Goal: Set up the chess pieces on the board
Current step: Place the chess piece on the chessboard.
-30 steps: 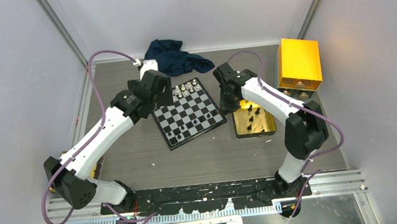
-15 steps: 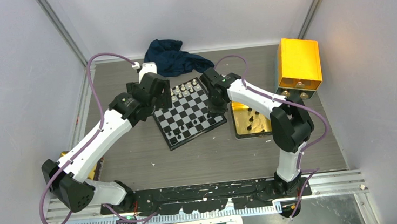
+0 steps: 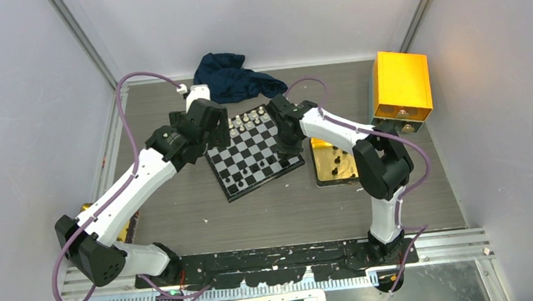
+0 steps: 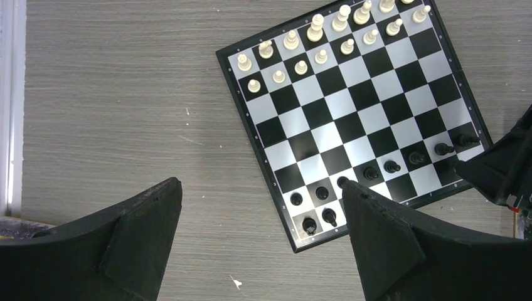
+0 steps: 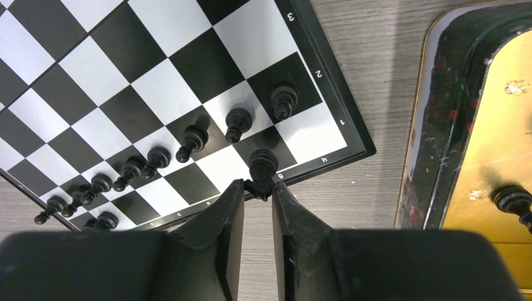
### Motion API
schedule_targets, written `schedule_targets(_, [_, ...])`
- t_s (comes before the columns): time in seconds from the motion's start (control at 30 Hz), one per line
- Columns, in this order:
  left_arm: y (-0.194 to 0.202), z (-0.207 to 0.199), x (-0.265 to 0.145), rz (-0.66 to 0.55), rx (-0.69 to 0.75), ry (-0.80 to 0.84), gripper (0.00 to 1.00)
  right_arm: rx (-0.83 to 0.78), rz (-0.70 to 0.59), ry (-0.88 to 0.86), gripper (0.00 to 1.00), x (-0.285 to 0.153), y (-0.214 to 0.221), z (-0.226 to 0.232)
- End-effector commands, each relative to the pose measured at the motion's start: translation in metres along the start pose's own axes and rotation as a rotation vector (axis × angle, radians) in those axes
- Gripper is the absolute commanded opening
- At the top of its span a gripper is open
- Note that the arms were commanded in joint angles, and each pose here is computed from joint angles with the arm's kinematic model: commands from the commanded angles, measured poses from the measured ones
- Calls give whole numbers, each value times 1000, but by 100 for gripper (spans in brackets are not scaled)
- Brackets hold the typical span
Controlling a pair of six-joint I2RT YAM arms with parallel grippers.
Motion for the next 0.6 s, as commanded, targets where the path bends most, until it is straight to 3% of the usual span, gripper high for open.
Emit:
schedule_targets(0.0, [-8, 4, -7, -40, -21, 10, 100, 18, -40, -31, 1, -1, -10, 9])
schedule_targets(0.47, [-7, 3, -5, -36, -18, 9, 100, 9, -11, -24, 1, 8, -5, 8])
schedule_targets(0.57, [-7, 3, -5, -35, -17, 7, 100, 10, -9, -25, 5, 7, -5, 8])
Point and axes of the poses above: each gripper's point midway between its finger pads, its own x axis out along the fingers, its own z axis along the line the jaws close on, y = z × x, the point moved 8 cm from there along -x, back along the fingers, and after that the axes turned 14 degrees about -x, right-handed, at the moved point
